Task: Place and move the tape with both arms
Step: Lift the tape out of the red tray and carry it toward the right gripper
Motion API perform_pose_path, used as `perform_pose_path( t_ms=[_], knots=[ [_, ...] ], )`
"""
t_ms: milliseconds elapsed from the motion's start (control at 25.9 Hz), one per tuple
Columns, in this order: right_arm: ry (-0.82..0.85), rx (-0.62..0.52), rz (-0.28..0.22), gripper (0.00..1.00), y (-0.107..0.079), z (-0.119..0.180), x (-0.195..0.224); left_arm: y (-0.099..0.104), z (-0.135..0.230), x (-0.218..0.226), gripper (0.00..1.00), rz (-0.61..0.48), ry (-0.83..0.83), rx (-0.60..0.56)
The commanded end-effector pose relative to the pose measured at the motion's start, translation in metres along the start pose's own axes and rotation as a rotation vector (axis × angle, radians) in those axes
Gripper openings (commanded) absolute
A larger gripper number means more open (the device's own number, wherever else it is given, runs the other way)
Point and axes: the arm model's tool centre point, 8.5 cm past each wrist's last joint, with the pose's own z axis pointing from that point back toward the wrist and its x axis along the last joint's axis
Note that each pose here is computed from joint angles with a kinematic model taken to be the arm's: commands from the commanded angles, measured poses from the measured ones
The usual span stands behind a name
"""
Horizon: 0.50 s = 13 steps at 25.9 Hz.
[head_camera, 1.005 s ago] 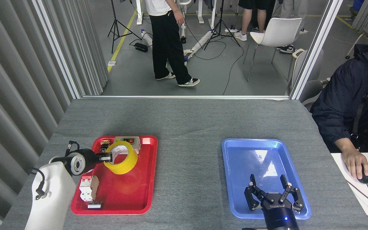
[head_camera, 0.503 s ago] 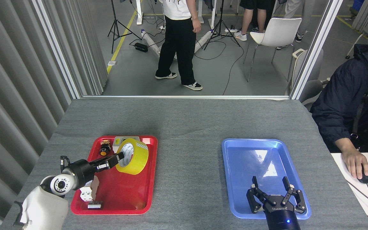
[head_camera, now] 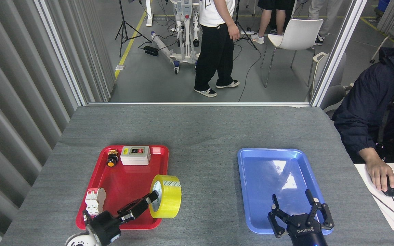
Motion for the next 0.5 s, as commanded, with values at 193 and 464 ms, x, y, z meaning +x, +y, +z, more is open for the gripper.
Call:
perform_pose_path(
  t_ms=[193,464],
  knots=[
    [-0.17,-0.12,0.153,1.0,0.003,0.022,-0.003,0.001,-0.04,0.04,0.0,0.02,-0.107,0.063],
    [-0.252,-0.205,0.226,1.0,-0.008,0.014,-0.018,-0.018,-0.032,0.039,0.0,0.037,-0.102,0.045]
  ],
)
